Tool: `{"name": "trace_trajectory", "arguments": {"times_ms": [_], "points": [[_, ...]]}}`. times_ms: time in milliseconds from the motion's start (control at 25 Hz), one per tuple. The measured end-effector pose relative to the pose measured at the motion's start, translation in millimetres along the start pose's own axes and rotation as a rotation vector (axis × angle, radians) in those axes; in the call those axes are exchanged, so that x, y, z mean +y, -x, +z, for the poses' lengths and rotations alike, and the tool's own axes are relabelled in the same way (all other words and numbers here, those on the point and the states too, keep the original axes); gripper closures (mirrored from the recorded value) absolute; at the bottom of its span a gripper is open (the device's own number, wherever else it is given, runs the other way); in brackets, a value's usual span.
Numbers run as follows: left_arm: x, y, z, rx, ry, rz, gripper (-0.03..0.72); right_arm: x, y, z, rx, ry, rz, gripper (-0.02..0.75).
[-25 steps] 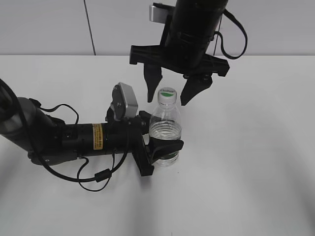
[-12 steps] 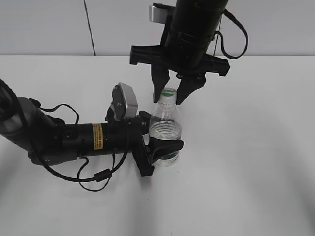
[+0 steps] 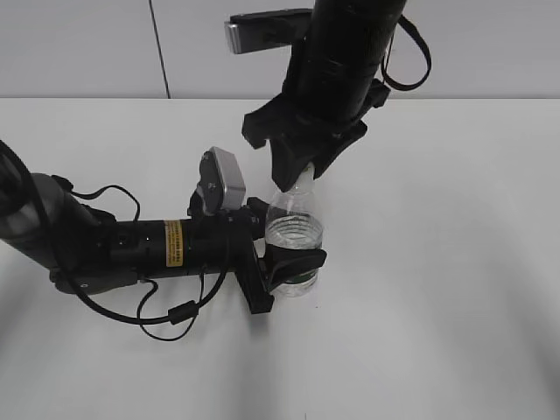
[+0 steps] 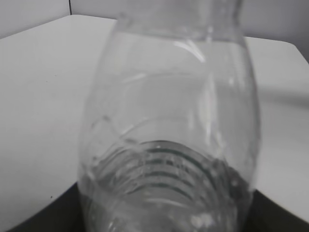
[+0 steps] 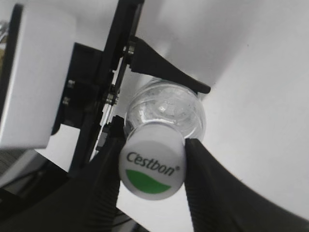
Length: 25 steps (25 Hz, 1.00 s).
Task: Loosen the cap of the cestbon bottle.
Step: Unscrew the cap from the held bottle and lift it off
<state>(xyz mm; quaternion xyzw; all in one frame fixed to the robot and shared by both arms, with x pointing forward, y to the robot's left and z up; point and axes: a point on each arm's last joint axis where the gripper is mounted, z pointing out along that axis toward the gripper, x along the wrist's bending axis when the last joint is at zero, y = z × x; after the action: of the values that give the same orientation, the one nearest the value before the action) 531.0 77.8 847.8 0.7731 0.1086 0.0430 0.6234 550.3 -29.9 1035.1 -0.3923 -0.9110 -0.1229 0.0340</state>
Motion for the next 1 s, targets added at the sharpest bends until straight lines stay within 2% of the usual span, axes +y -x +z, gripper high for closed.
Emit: {"name": "trace_trajectory", "arguments": {"times_ms": [160, 640, 880, 1000], "points": [[-0.1, 0.1, 0.0, -0.002, -0.001, 0.002, 0.301, 0.0, 0.0, 0.0, 0.000, 0.000, -0.251, 0.426], [-0.1, 0.7, 0.0, -0.007, -0.001, 0.007, 0.301, 0.0, 0.0, -0.7, -0.002, 0.000, -0.785, 0.426], [-0.2, 1.3, -0.1, -0.018, -0.004, 0.013, 0.302, -0.1, -0.2, -1.8, -0.003, 0.001, -1.157, 0.428], [-0.3, 1.4, -0.1, -0.019, -0.004, 0.014, 0.302, -0.1, -0.2, -1.8, -0.003, 0.001, -1.262, 0.428]]}}
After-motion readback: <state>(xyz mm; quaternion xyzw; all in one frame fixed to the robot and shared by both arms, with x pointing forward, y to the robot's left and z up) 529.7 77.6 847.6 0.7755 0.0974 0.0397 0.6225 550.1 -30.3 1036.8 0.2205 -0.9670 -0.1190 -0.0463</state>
